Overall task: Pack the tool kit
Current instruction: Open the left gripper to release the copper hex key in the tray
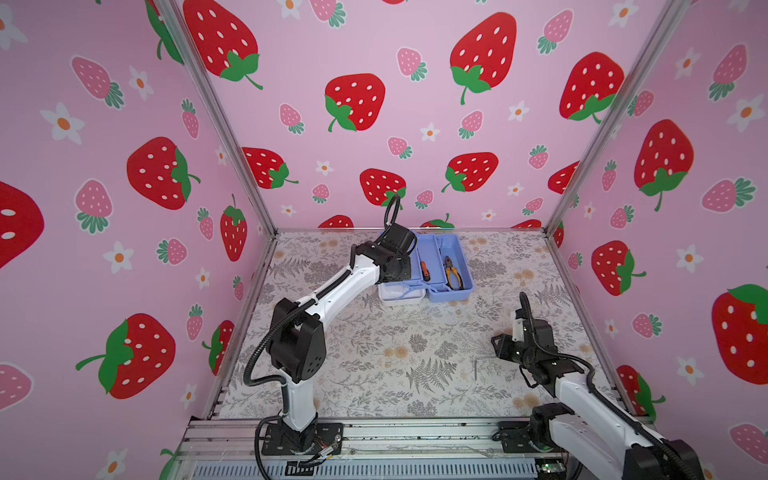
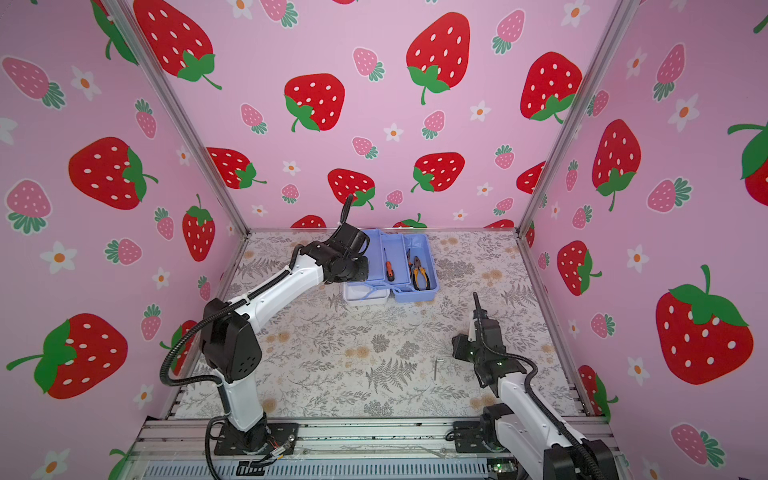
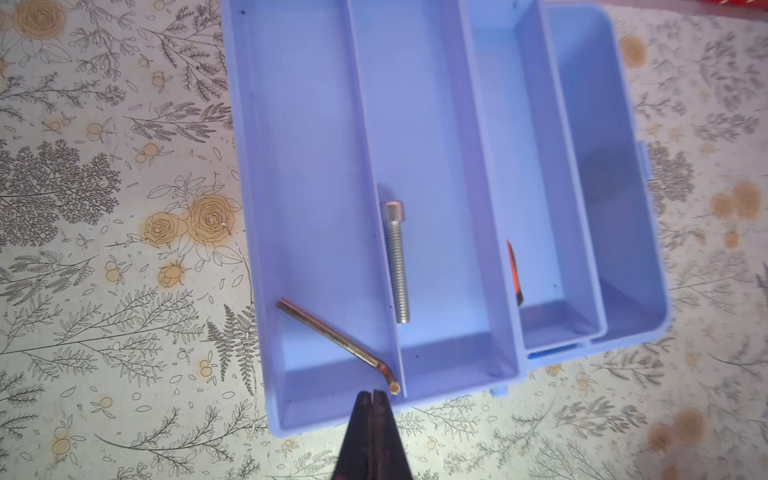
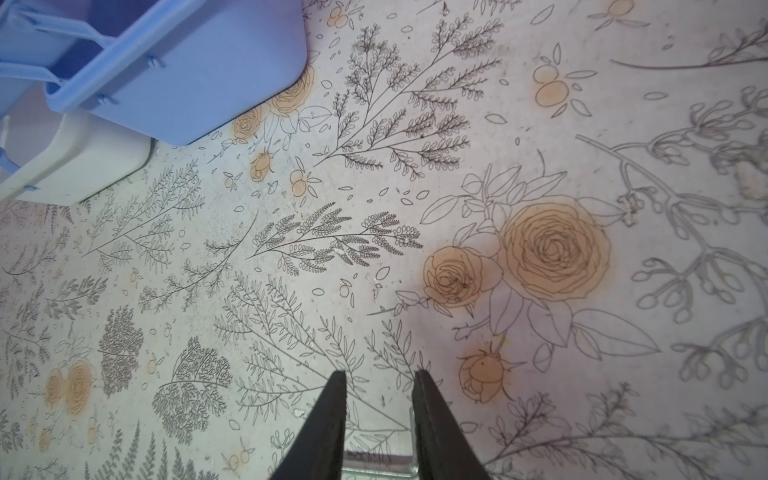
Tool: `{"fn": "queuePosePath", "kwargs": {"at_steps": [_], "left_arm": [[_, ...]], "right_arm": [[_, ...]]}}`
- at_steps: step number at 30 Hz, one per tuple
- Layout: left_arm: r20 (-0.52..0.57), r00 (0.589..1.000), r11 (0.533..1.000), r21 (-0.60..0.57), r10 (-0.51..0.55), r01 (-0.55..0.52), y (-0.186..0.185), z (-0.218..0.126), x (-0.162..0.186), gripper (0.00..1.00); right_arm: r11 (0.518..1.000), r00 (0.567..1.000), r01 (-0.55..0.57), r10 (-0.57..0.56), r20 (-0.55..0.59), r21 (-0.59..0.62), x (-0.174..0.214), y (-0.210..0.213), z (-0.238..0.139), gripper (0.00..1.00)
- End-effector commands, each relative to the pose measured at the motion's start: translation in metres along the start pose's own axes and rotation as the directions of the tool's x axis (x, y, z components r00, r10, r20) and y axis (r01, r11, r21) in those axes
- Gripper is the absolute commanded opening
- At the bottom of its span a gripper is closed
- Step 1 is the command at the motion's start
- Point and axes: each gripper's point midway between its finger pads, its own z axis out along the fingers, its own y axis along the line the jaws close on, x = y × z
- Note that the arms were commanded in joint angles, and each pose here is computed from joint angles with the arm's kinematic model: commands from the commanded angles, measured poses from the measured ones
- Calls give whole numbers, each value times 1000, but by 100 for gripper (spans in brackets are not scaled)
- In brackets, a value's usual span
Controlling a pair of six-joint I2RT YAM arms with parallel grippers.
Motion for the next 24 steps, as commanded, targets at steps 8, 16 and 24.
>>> {"fn": "queuePosePath", "kwargs": {"at_steps": [8, 16, 24], "left_arm": [[-62, 998, 999, 31, -8, 10, -11, 12, 24, 0], [-56, 998, 1000, 19, -2, 3, -14, 21, 16, 0], [-59, 998, 1000, 7, -7, 8, -11, 29, 6, 0]], "right_arm": [[1000, 1000, -2, 2, 8, 2, 1, -3, 0, 31], [1000, 1000, -2, 2, 12, 2, 1, -3, -1, 31], [1000, 1000, -1, 1, 9, 2, 1, -3, 0, 31]]}}
